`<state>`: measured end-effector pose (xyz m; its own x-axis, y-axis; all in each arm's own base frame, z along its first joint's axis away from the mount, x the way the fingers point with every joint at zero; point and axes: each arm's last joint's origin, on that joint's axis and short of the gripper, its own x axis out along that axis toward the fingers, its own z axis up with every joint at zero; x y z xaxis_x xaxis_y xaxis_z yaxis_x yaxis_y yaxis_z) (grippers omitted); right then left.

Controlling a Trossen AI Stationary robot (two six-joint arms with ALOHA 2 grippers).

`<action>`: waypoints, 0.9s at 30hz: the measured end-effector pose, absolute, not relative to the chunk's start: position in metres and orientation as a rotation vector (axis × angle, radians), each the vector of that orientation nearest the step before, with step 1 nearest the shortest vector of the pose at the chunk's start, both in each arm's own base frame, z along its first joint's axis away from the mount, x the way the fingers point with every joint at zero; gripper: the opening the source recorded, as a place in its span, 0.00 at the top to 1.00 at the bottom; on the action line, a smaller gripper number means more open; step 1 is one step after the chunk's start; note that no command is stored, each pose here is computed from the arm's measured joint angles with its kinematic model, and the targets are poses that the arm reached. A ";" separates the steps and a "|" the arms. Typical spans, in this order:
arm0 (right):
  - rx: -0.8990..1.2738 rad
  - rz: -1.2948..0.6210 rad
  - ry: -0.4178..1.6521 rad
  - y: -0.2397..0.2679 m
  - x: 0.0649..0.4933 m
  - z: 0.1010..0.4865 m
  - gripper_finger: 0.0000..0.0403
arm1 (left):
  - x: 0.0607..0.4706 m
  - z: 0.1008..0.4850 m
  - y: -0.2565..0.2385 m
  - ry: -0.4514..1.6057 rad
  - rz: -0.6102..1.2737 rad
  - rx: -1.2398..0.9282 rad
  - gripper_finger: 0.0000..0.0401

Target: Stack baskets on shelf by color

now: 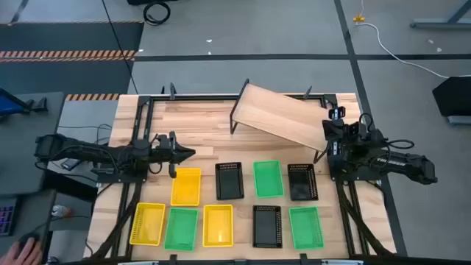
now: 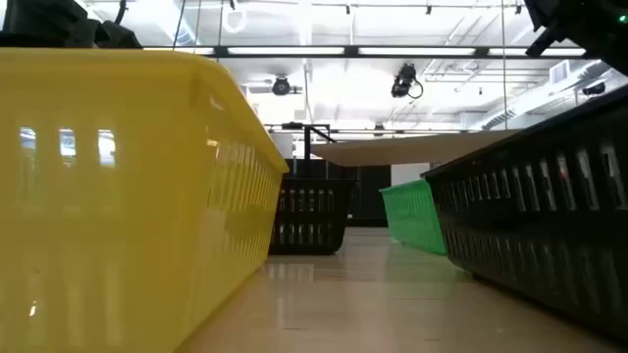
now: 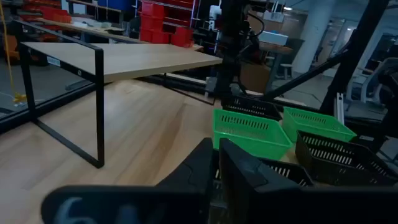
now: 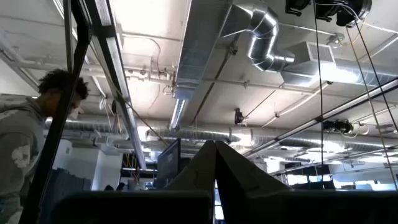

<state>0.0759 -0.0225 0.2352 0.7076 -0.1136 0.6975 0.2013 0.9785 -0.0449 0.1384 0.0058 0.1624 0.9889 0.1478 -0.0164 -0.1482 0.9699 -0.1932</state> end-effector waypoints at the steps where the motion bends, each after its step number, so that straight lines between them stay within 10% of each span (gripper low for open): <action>1: -0.121 -0.175 -0.765 -0.023 0.076 0.235 0.96 | 0.138 0.162 0.006 0.002 0.150 -0.196 0.92; 27: -0.121 -0.175 -0.765 -0.023 0.076 0.235 0.96 | 0.138 0.162 0.006 0.002 0.150 -0.196 0.92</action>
<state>0.0759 -0.0225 0.2352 0.7076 -0.1136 0.6974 0.2012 0.9785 -0.0447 0.1384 0.0058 0.1625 0.9888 0.1481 -0.0163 -0.1484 0.9698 -0.1934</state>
